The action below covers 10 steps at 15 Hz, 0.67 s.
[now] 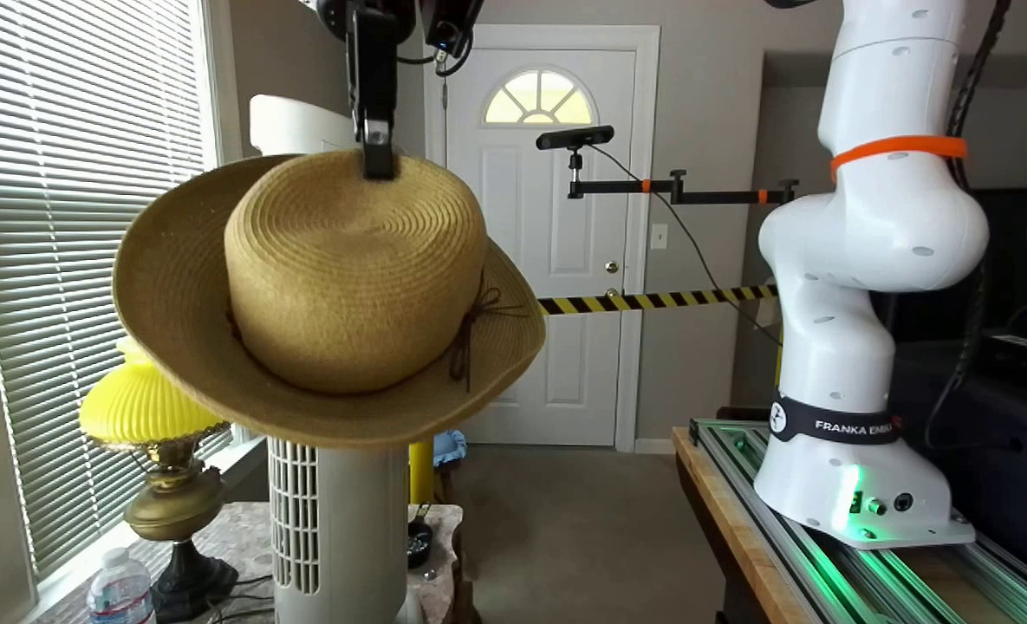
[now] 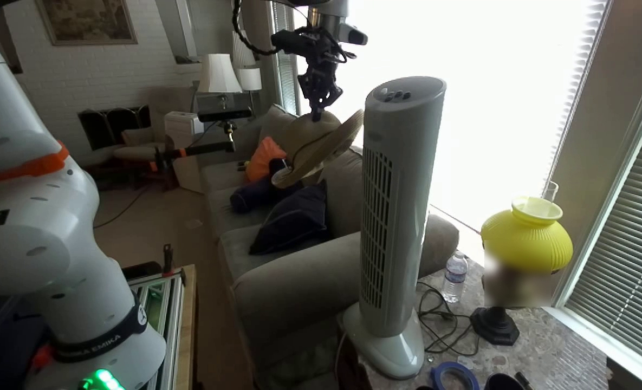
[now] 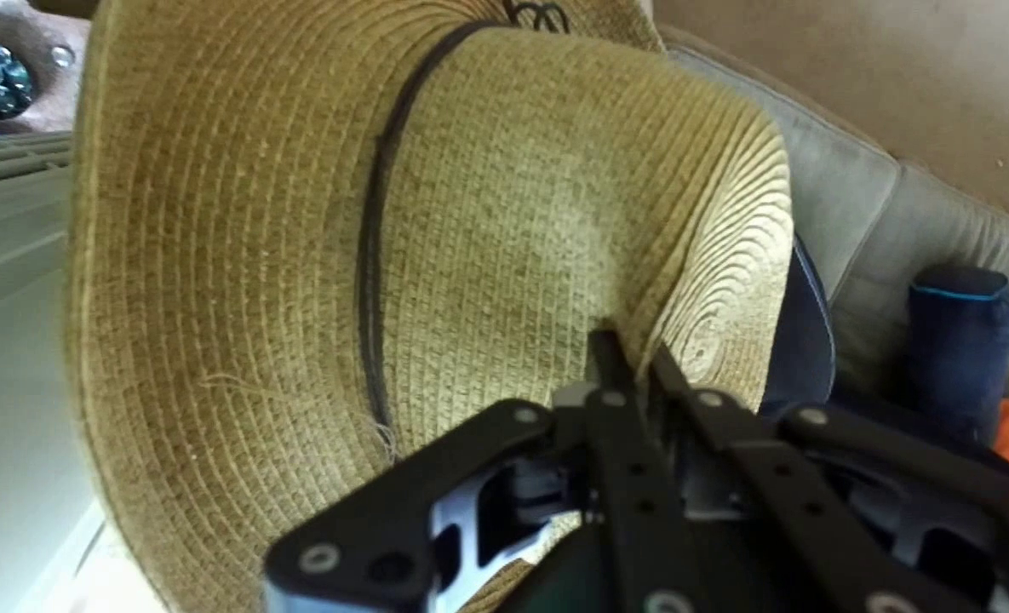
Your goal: Pick up the hat and put it on the sofa
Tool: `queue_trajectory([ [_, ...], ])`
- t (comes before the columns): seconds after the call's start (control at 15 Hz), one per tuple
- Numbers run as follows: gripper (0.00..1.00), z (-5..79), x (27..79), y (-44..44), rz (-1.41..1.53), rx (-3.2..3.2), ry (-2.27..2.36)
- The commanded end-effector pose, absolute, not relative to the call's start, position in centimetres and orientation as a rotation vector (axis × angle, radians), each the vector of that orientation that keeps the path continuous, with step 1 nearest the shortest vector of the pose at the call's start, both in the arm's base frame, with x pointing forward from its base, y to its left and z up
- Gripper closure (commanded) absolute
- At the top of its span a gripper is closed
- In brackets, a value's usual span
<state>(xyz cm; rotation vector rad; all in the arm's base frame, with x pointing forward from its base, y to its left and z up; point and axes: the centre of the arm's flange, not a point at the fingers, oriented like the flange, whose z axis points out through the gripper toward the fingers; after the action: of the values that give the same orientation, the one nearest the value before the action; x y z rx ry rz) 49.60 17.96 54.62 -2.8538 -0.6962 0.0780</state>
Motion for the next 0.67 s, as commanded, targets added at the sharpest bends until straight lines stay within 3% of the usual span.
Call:
queue_trajectory([
  [0.0,0.98,51.3,49.4,20.7,0.156,-2.934,-0.804],
  [0.33,0.98,46.8,49.0,23.7,0.202,-3.000,-0.962],
  [0.6,0.98,43.9,49.9,26.1,0.047,-3.037,-0.955],
])
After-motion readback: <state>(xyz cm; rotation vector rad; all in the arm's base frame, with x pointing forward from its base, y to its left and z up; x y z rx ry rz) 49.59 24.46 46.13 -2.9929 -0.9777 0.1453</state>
